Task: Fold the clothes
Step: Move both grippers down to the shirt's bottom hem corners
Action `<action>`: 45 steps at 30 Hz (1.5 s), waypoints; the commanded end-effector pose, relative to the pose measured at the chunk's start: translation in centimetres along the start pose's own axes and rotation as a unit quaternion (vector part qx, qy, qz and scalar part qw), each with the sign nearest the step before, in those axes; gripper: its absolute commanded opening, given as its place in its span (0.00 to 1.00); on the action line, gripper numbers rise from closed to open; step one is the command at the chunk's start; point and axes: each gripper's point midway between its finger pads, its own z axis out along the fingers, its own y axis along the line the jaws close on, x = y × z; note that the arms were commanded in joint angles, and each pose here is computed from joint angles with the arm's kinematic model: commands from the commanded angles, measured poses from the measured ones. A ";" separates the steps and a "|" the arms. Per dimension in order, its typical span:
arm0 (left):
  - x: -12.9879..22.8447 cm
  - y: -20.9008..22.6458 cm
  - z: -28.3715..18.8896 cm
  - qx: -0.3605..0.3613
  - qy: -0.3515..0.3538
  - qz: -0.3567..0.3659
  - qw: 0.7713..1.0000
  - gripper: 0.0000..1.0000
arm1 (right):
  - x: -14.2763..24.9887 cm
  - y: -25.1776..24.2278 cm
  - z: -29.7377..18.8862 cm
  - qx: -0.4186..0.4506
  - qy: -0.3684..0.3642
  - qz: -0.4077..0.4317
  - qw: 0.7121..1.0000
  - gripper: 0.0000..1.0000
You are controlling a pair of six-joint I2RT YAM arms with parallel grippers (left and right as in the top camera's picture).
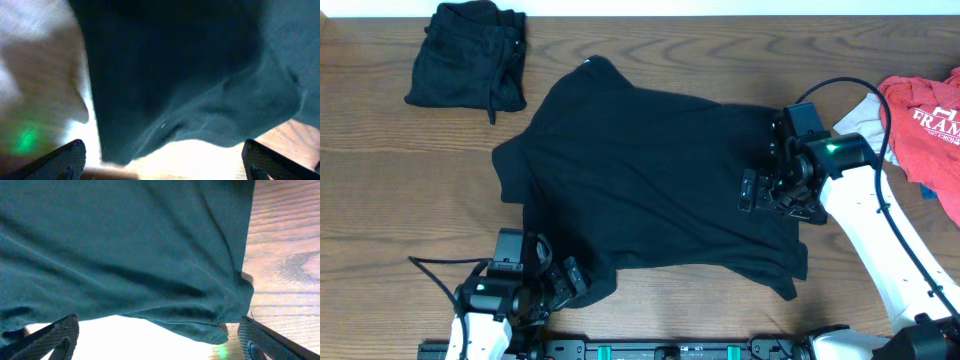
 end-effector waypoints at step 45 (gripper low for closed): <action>-0.6 -0.6 2.6 0.003 0.039 -0.012 0.999 0.43 | 12.1 -3.7 4.5 0.041 0.117 0.155 0.980 0.99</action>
